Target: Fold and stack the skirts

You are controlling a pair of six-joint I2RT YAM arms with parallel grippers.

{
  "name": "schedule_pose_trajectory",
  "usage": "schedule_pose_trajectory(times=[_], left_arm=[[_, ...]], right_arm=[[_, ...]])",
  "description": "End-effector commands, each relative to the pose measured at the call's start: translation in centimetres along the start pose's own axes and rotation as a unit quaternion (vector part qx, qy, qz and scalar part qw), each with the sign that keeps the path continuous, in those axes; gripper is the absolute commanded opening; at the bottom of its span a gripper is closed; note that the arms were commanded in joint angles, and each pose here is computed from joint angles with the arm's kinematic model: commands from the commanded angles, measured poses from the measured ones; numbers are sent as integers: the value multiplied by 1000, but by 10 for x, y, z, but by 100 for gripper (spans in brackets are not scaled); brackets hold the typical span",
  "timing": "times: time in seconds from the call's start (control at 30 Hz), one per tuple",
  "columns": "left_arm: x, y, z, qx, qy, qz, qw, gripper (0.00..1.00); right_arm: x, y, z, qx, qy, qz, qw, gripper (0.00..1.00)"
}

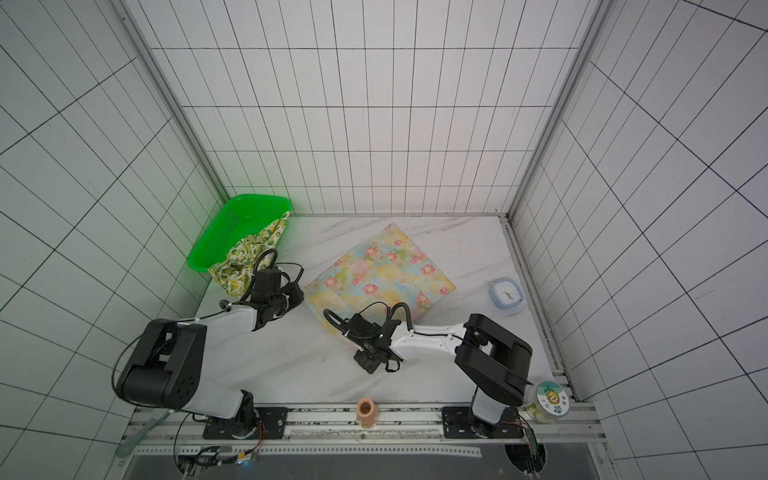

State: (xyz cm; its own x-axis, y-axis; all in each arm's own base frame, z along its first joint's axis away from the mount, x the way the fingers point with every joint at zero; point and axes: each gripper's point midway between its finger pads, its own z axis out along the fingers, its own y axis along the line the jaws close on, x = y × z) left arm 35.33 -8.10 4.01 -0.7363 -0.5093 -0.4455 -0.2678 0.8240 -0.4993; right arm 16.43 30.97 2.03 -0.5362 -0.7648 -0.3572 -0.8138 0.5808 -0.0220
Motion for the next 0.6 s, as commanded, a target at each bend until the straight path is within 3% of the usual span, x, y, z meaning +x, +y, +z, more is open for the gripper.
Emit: schedule_pose_trajectory(times=[0.0,0.17,0.3,0.57], left_arm=[[-12,-10,-3,15,-15,-5,1000,0],[-13,-11,-4,16,-18,-4,1000,0],[-14,-15,-5,26,-17,-11,999,0],[-34,-35,-17,53,-41,-24,998,0]], right_arm=[[0,8,1,-4,19,-14,1000,28],[4,10,5,-1,27,-20,999,26],[5,14,6,-8,29,-23,999,0],[-16,14,-17,-16,-7,-30,999,0]])
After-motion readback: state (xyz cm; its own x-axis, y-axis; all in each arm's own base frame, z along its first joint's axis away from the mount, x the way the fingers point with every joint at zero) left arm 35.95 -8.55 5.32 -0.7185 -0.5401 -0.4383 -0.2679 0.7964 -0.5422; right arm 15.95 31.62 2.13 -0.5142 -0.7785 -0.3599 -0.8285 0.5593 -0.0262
